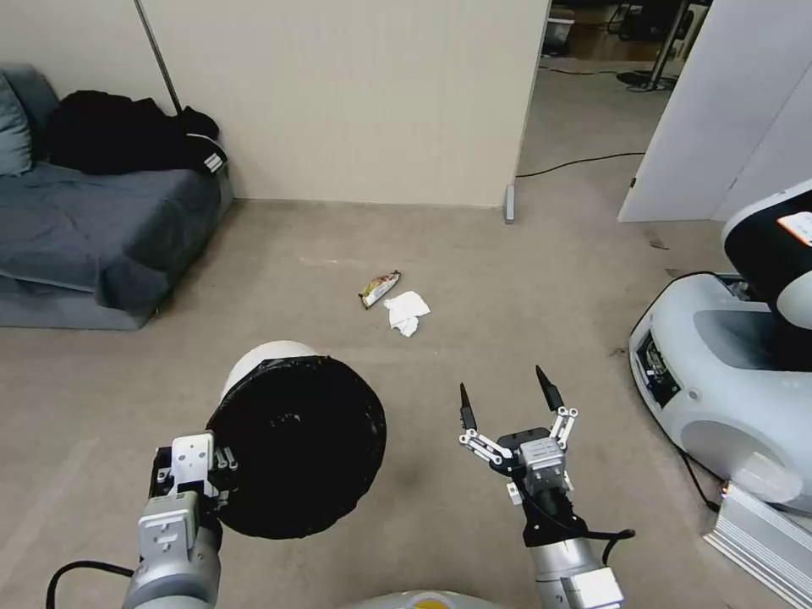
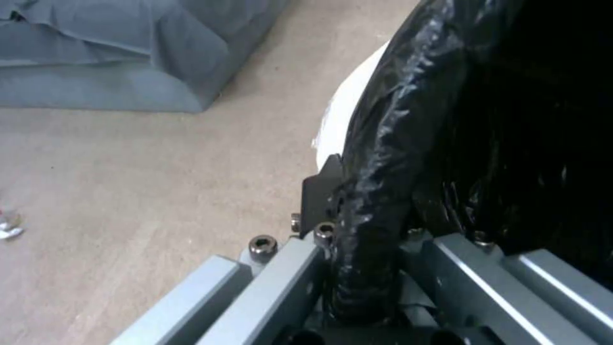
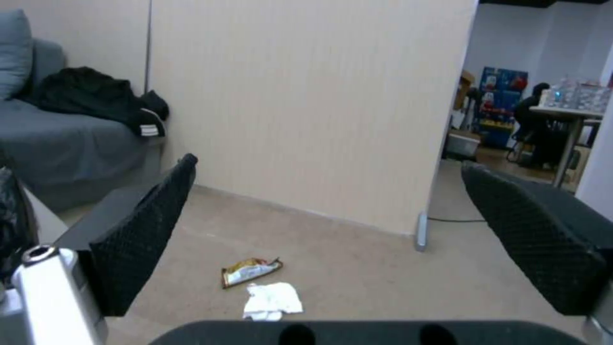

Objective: Pick up the trash bin, then pick up the garbage from the floor and place it into the trash bin.

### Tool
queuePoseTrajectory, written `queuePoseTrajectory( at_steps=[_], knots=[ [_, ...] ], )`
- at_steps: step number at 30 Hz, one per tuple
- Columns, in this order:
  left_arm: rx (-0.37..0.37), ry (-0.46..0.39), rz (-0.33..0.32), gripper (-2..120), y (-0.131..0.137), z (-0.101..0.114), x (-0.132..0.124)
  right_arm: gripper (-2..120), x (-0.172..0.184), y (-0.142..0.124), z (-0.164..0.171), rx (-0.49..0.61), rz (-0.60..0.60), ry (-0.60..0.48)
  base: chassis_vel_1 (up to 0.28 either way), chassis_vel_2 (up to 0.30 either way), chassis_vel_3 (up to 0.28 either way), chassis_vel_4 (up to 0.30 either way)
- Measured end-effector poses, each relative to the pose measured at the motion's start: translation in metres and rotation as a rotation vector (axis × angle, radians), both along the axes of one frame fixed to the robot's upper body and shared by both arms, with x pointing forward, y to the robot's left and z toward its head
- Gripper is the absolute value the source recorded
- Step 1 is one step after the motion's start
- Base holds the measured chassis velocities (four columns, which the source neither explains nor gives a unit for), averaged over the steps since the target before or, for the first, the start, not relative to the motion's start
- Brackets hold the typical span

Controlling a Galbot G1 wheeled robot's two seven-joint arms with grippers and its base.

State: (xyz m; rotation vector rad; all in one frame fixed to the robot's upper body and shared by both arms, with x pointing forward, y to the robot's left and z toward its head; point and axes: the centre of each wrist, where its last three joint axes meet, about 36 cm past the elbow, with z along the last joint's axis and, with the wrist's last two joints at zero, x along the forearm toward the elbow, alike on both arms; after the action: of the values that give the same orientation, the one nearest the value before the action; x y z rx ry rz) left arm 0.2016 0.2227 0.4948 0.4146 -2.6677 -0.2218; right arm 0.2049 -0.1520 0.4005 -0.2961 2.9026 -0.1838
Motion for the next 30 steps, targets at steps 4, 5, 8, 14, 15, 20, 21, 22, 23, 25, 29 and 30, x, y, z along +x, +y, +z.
queuePoseTrajectory(
  at_steps=[4,5,8,14,15,20,21,22,23,25,29,30],
  knots=[
    [-0.002,-0.004,0.007,0,0.002,0.001,0.003,100,0.001,0.001,-0.001,0.0,0.009,0.0,-0.12,0.126,0.121,-0.126],
    [-0.002,-0.004,0.007,0,0.002,0.001,0.003,100,0.001,0.001,-0.001,0.0,0.009,0.0,-0.139,0.165,0.175,-0.155],
    [-0.005,-0.001,0.015,0,0.005,0.003,0.005,100,0.001,0.002,-0.002,-0.002,0.014,0.003,-0.192,0.173,0.178,-0.188],
    [-0.006,-0.008,0.024,0,0.007,0.006,0.006,100,0.001,0.003,-0.002,-0.004,0.016,0.004,-0.176,0.173,0.179,-0.174],
    [-0.008,-0.007,0.025,0,0.007,0.006,0.006,100,0.001,0.002,-0.002,-0.005,0.016,0.004,-0.129,0.157,0.174,-0.178],
    [-0.022,0.011,0.033,0,0.007,0.006,0.006,100,0.001,0.001,-0.003,-0.008,0.014,0.006,-0.136,0.125,0.122,-0.133],
    [-0.024,0.016,0.035,0,0.008,0.006,0.006,100,0.001,0.001,-0.002,-0.008,0.014,0.005,-0.144,0.131,0.121,-0.138],
    [-0.024,0.016,0.035,0,0.008,0.006,0.006,100,0.001,0.001,-0.002,-0.008,0.014,0.005,-0.144,0.131,0.121,-0.138],
    [-0.025,0.023,0.039,0,0.008,0.006,0.006,100,0.001,0.001,-0.002,-0.008,0.014,0.005,-0.144,0.145,0.148,-0.138],
    [-0.028,0.03,0.042,0,0.008,0.006,0.006,100,0.001,0.001,-0.002,-0.008,0.016,0.003,-0.149,0.145,0.148,-0.151],
    [-0.031,0.042,0.052,0,0.01,0.006,0.006,100,0.001,0.001,-0.002,-0.008,0.023,-0.002,-0.109,0.141,0.139,-0.143],
    [-0.035,0.052,0.057,0,0.011,0.006,0.006,100,0.0,0.001,-0.002,-0.009,0.028,-0.007,-0.085,0.08,0.094,-0.08]
  ],
)
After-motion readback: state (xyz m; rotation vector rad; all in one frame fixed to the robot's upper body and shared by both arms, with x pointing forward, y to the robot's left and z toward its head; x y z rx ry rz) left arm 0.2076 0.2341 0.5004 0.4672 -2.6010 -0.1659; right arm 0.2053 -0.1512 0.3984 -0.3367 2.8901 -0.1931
